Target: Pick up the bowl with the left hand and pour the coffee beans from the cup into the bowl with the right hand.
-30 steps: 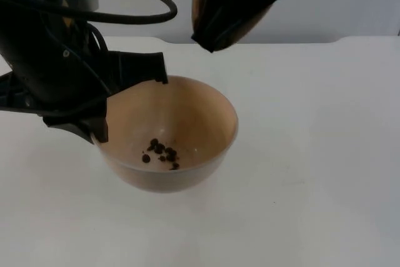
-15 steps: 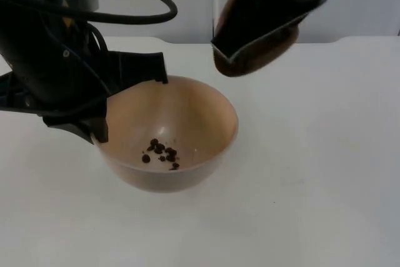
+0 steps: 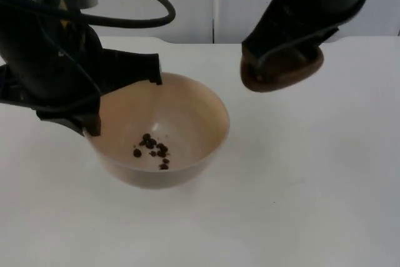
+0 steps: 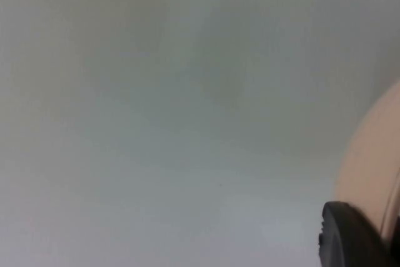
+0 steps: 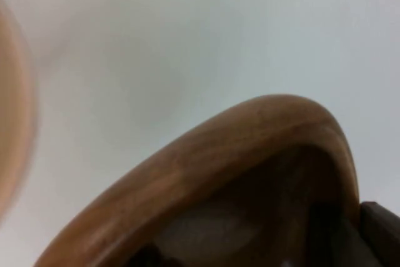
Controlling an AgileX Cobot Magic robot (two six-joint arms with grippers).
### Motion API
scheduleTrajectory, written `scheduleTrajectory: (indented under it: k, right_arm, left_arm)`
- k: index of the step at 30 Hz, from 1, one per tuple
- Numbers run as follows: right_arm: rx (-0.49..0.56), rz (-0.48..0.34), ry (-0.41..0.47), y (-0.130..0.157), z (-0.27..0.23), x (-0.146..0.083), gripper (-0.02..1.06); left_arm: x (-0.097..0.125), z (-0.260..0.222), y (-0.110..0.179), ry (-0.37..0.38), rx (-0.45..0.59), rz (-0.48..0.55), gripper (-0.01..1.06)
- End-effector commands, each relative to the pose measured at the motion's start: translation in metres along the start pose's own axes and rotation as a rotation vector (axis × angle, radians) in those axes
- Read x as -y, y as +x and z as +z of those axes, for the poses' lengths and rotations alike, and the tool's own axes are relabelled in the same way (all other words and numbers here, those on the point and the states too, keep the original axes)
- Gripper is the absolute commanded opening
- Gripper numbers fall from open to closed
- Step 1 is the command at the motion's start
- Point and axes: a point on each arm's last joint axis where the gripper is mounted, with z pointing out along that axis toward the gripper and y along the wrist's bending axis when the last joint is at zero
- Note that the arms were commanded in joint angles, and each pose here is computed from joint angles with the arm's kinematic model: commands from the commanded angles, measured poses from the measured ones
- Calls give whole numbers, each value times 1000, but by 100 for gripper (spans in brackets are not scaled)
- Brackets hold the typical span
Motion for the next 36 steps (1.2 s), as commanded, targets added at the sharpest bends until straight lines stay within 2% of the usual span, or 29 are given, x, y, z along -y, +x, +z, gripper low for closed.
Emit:
scheduleTrajectory:
  k: [1,8,13,16,21,24,36]
  right_arm:
    - [0,38,-5,-2,0,14,0]
    - [-31,79,-50,0,13,36,0]
    - [-49,110,-48,3,23,52,0]
    - [-74,133,-39,13,39,63,0]
    - [-116,163,-41,35,65,70,0]
    - [-138,204,-49,52,83,73,0]
    - [-173,240,-54,91,114,56,0]
  left_arm:
    - [-2,-3,-1,-17,28,27,0]
    - [2,-3,-2,20,45,15,0]
    - [4,-1,-4,39,61,34,0]
    - [9,9,-4,57,44,53,0]
    - [14,31,-3,45,8,60,0]
    - [18,49,-3,44,3,75,0]
    - [27,93,2,59,-31,64,0]
